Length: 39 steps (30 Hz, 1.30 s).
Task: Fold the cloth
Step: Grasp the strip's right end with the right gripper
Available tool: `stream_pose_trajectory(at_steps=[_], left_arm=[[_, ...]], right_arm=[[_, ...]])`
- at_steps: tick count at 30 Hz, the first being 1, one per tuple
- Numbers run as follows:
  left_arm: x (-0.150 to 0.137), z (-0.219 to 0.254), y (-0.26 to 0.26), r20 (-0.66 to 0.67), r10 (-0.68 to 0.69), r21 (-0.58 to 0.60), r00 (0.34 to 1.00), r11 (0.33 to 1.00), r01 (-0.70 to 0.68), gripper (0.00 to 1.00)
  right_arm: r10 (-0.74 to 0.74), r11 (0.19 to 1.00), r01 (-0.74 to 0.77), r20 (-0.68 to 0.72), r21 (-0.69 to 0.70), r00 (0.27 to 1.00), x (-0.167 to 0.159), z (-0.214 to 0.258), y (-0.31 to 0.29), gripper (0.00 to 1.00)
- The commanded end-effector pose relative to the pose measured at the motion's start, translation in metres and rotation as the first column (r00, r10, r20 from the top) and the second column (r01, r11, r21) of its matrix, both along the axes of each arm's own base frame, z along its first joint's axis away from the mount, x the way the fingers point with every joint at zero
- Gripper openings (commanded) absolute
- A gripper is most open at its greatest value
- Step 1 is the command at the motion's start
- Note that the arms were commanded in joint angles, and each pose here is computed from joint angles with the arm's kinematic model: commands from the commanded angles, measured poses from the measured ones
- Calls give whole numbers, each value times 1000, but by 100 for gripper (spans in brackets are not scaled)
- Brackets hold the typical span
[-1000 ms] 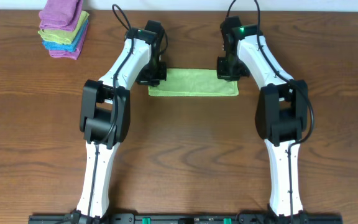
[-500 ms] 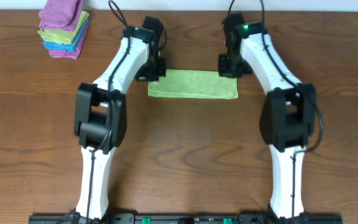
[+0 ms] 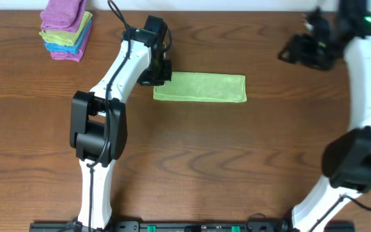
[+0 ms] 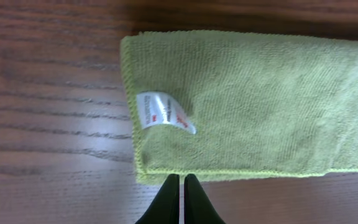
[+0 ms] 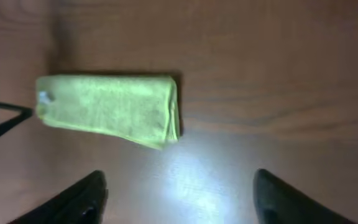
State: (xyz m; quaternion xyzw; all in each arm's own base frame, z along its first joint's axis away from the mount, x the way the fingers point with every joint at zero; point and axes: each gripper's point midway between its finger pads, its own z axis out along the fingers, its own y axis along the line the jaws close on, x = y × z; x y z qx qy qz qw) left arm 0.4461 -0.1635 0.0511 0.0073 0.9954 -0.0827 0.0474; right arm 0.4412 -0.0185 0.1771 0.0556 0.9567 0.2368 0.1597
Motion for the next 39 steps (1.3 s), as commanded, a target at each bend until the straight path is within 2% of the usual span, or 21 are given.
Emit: stream_pose_trajectory(at_steps=[1, 3, 6, 11, 19, 24, 29, 39], left_arm=[[-4, -12, -10, -13, -22, -36, 1000, 999, 21, 6], [-6, -19, -16, -17, -28, -67, 999, 997, 26, 6], [-7, -22, -15, -16, -28, -66, 999, 997, 27, 6], [-8, -23, -15, -17, -37, -61, 999, 997, 36, 6], [-3, -27, -4, 9, -39, 1, 999, 999, 39, 6], [14, -31, 7, 88, -34, 72, 996, 997, 28, 6], [20, -35, 9, 116, -45, 86, 992, 996, 35, 6], [7, -57, 13, 54, -48, 109, 997, 993, 41, 6]], right_arm=[[108, 935, -120, 53, 334, 993, -15, -17, 38, 87], [126, 903, -135, 50, 408, 991, -25, -47, 54, 92], [118, 887, -128, 50, 444, 992, -26, -70, 70, 99], [108, 912, -119, 50, 392, 993, -20, -97, 86, 99], [92, 952, -108, 68, 287, 993, -5, -108, 93, 99], [89, 954, -99, 47, 284, 995, -5, -117, 94, 99], [74, 947, -65, -16, 315, 997, -8, -138, 95, 99], [71, 940, -33, -99, 340, 993, -13, -172, 100, 99]])
